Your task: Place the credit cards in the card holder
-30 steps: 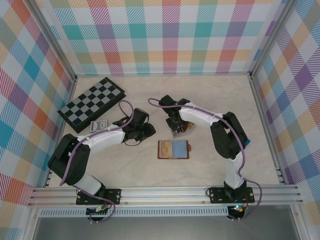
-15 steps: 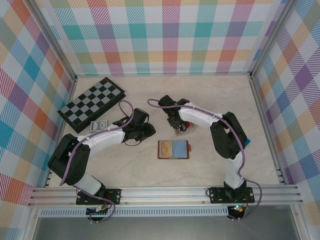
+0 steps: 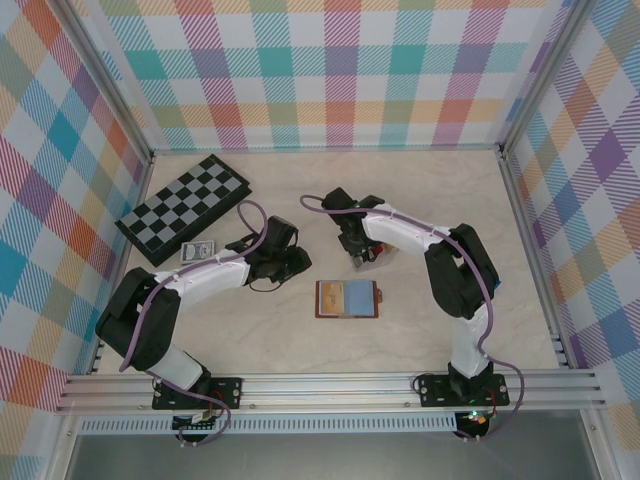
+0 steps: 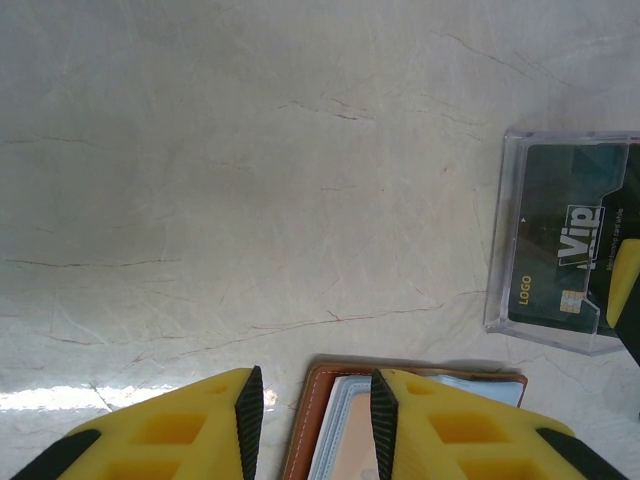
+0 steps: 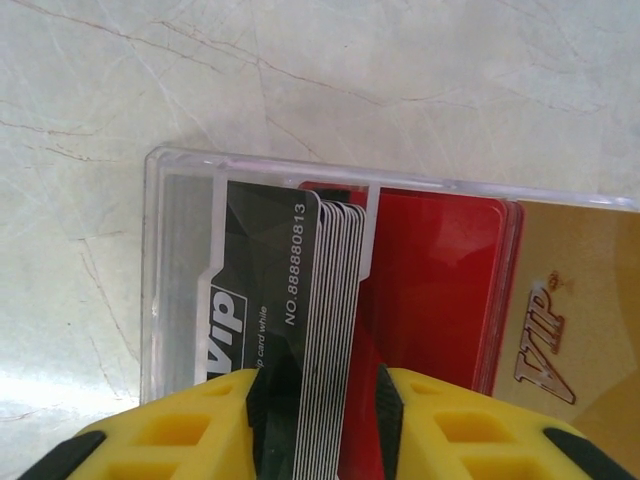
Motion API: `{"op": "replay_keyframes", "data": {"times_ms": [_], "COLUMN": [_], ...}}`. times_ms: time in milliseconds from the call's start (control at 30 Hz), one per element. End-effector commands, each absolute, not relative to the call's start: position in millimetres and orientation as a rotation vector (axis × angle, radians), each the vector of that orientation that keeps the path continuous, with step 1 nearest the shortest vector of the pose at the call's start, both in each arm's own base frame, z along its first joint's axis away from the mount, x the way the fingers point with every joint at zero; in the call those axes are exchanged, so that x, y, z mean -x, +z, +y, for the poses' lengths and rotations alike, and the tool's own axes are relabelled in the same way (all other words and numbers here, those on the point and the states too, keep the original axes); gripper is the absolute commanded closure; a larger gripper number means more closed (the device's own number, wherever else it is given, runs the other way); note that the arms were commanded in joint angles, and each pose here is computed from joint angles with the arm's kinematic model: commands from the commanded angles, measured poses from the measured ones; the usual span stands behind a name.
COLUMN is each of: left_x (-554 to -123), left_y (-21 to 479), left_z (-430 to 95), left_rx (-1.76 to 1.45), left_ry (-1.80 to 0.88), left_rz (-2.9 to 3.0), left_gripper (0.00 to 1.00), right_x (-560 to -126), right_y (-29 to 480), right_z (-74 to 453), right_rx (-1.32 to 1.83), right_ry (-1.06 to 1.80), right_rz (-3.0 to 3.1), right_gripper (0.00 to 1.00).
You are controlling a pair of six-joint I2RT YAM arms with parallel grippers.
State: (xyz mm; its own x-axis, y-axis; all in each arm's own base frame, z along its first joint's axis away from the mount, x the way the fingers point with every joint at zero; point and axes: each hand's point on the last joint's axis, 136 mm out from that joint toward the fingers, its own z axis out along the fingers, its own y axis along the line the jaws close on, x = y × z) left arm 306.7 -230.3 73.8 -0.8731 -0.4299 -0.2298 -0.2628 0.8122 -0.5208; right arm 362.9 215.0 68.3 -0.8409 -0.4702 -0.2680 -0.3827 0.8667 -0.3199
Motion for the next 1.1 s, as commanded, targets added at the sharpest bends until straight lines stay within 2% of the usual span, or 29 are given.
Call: {"op": "replay_keyframes", "data": {"times_ms": [0, 400, 500, 567, 767, 967, 1067], "left_x": [-308.1, -308.7, -308.3, -308.4, -307.0, -306.8, -306.4], "left_y": [70.7, 70.3, 70.0, 70.6, 68.8, 67.9, 66.4], "left_z": [-227.2, -228.0, -227.4, -227.1, -226.2, -225.8, -225.8], "left_rx": [0.536, 0.535, 0.533, 0.533, 0.538, 0.536, 0.535], "left_ry": [-0.679, -0.677, -0.674, -0.674, -0.673, -0.67, -0.665], "left_rz": [2.669, 2.674, 2.674, 2.671, 2.673, 2.675, 2.68], "left_gripper": [0.64, 0.64, 0.64, 0.64, 0.64, 0.64, 0.64], "right_x": [-359.5, -363.9, -366.7, -369.3, -371.1, -370.5, -368.3], "right_y": [62.3, 48.3, 61.9, 74.9, 91.2, 81.8, 77.5], "right_z": [216.8, 209.9, 206.1, 203.3, 198.5, 193.3, 195.6], "right_rx": [0.635, 0.663, 0.644, 0.631, 0.622, 0.616, 0.609], "right_ry": [-0.325, -0.411, -0.431, -0.439, -0.448, -0.46, -0.419], "right_rz": [2.73, 2.734, 2.701, 2.662, 2.623, 2.649, 2.679], "right_gripper": [0.62, 0.59, 0.63, 0.69, 0.76, 0.79, 0.75]}}
